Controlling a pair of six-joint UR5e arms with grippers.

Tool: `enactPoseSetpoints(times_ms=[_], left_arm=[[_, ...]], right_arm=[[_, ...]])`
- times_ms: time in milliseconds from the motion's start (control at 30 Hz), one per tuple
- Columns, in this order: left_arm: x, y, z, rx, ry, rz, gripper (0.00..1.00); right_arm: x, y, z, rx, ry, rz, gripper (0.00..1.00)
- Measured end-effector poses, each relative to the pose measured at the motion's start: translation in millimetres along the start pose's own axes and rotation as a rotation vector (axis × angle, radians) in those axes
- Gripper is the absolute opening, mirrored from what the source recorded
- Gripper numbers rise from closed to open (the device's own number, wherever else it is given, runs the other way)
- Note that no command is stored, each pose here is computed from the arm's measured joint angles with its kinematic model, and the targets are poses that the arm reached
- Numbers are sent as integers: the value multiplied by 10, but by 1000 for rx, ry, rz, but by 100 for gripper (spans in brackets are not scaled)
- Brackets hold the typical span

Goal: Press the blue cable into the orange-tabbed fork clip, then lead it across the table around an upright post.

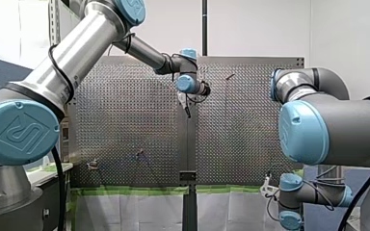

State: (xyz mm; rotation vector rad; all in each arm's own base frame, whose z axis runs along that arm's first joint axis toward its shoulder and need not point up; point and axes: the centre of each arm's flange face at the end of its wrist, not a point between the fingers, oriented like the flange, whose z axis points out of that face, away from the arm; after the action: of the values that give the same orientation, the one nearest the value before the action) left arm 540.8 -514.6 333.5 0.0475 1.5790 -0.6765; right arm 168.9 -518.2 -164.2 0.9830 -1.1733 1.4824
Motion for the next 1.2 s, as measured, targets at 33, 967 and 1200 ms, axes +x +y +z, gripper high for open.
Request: enactPoseSetpoints(times_ms=[33,967,1200], left_arm=[[5,3,-5,-2,5,8,94],[152,-7,-196,-35,153,148,94],[148,-2,-236,-51,172,190,94]], right_arm=[[27,-7,26,1,2,2,0],[257,-46,526,-22,-35,38,0],[282,-62,548,-16,-34,41,0]])
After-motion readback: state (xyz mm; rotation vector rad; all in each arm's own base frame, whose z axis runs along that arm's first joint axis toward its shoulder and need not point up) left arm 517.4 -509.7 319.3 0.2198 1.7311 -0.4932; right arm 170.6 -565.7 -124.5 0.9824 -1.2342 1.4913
